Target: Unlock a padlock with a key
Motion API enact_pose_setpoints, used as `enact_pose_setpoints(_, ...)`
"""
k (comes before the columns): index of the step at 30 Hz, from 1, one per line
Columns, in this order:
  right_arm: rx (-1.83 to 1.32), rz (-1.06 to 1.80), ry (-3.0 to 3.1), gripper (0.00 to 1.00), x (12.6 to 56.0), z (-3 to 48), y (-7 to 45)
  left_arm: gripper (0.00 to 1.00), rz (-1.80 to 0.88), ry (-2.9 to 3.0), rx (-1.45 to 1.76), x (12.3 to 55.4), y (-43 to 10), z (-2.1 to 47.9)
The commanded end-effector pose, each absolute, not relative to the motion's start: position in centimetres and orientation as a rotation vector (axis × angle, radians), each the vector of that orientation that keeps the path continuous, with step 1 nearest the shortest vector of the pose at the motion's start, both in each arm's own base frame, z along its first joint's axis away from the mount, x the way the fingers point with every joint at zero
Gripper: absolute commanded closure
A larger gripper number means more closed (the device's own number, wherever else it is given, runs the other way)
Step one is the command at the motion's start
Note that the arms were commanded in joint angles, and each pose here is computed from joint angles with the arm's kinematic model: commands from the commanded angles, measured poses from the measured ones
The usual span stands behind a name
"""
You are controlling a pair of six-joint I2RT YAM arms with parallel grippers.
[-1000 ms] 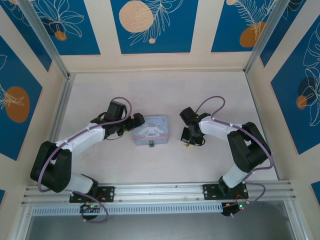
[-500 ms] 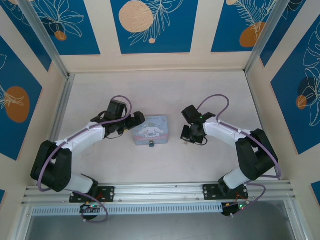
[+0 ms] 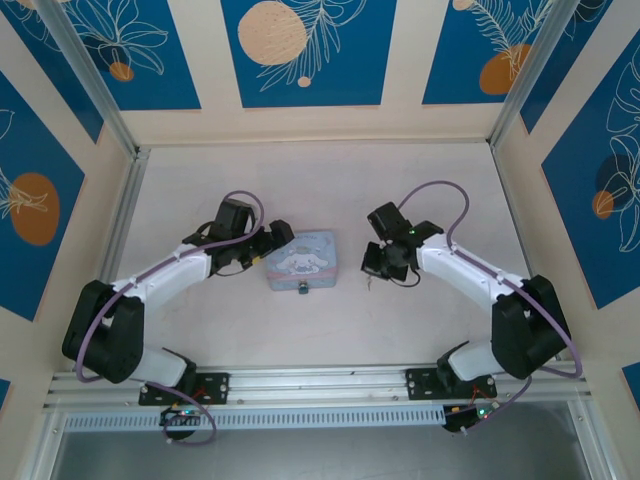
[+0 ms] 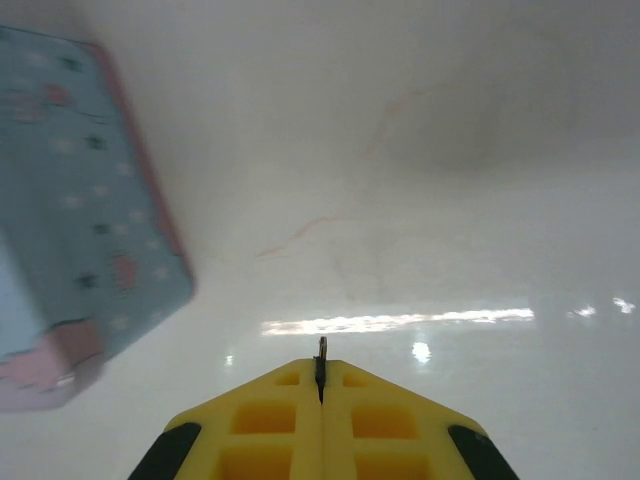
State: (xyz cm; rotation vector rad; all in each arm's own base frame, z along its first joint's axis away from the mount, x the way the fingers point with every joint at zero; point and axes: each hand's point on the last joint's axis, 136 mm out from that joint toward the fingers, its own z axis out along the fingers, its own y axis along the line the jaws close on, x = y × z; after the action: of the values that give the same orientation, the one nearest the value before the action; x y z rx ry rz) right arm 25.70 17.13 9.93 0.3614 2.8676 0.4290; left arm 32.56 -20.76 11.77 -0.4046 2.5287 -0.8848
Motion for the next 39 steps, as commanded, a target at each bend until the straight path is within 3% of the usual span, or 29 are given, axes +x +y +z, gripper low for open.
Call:
enact_pose_setpoints(1, 0.282, 0.563, 2.814, 1.0, 26.2, 14.2, 19.0, 0.0, -1.055, 2.446, -0.428, 32.9, -22.8, 15.5)
enact_pose_setpoints(15, 0.213, 0.894, 2.615, 1.0, 31.3, 23.9, 27.6, 0.05, -1.425, 2.214, -1.01, 35.0, -26.1, 18.7)
enact_pose_setpoints(27, 0.246, 1.006, 2.571, 1.0, 33.1, 24.7, 32.2, 0.24, -1.598, 1.976, -1.334, 35.9, -26.2, 19.0)
enact_pose_setpoints(39, 0.247, 1.033, 2.566, 1.0, 33.7, 24.5, 34.3, 0.32, -1.672, 1.921, -1.363, 35.8, -27.4, 19.4)
